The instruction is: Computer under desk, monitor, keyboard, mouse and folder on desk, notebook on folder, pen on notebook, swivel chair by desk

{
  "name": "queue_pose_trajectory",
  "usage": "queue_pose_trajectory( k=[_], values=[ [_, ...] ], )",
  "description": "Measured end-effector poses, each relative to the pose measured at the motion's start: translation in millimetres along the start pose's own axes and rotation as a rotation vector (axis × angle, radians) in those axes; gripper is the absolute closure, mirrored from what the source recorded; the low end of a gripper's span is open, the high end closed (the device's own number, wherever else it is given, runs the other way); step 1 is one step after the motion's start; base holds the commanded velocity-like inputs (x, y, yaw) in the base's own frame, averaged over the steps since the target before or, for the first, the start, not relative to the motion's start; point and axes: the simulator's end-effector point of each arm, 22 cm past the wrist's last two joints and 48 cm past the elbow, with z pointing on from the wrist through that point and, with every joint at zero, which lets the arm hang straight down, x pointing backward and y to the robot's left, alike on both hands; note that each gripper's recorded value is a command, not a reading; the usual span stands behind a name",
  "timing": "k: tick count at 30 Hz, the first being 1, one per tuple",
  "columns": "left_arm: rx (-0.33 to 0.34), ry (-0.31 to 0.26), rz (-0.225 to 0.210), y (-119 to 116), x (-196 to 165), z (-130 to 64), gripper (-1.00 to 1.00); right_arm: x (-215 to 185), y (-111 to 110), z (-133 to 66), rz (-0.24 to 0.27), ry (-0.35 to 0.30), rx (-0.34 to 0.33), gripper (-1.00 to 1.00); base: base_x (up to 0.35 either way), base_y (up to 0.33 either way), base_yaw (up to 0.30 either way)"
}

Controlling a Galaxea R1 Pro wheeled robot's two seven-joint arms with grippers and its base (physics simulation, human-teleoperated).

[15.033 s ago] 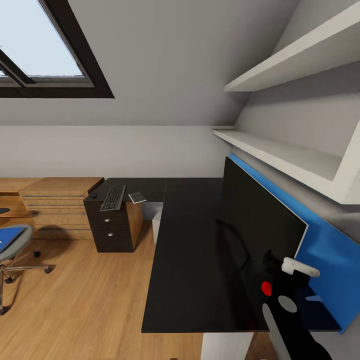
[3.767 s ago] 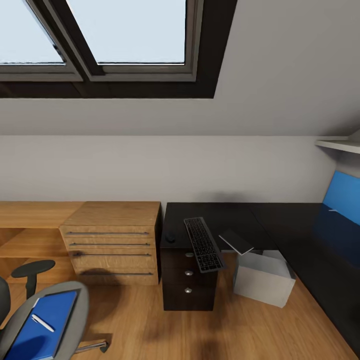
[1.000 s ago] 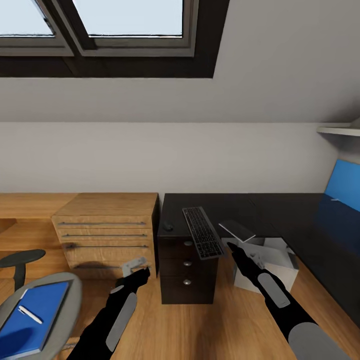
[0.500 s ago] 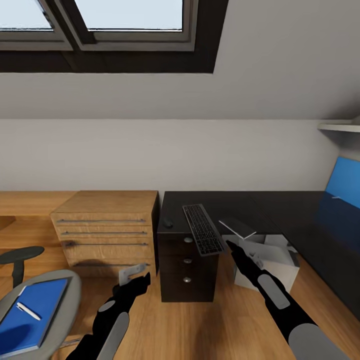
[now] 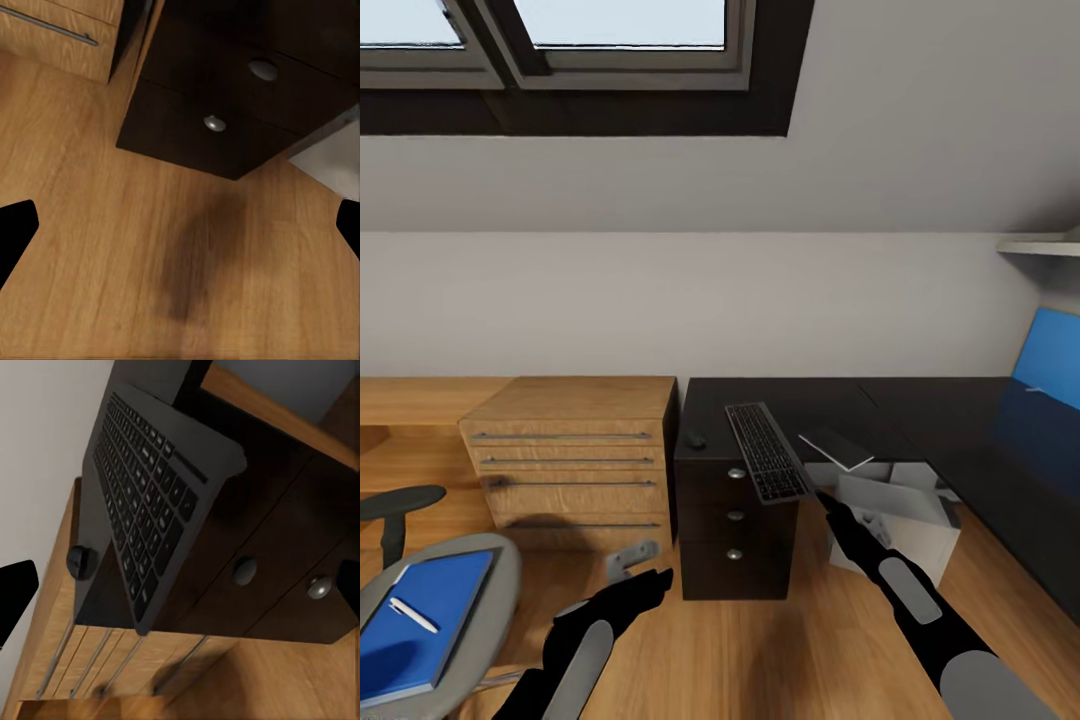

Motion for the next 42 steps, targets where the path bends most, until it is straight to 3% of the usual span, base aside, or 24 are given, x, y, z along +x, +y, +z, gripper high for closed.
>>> queue_pose_trajectory(
  k=[4, 8, 19, 26, 30, 42],
  values=[
    [0.006, 0.005, 0.006, -1, 7, 3.8, -1.0, 1, -9, 0.7, 0.001, 0.005, 0.004, -1.0, 0.0, 0.0, 0.0],
    [0.01, 0.009, 0.011, 0, 13, 7.8, -1.0, 11, -17, 1.4, 0.017, 0.052, 0.006, -1.0, 0.0, 0.0, 0.0],
    [0.011, 0.011, 0.013, 7, 29, 19.6, -1.0, 16, -39, 2.2, 0.091, 0.088, 0.005, -1.0, 0.0, 0.0, 0.0],
    [0.011, 0.014, 0.014, 11, 39, 27.2, -1.0, 40, -40, 1.8, 0.192, 0.18, -0.032, -1.0, 0.0, 0.0, 0.0],
    [0.012, 0.013, 0.014, 14, 45, 31.4, -1.0, 46, -37, 2.2, 0.215, 0.199, -0.067, -1.0, 0.0, 0.0, 0.0],
    [0.012, 0.01, 0.015, 21, 62, 44.1, -1.0, 48, -6, -1.2, 0.222, 0.191, -0.291, -1.0, 0.0, 0.0, 0.0]
  ],
)
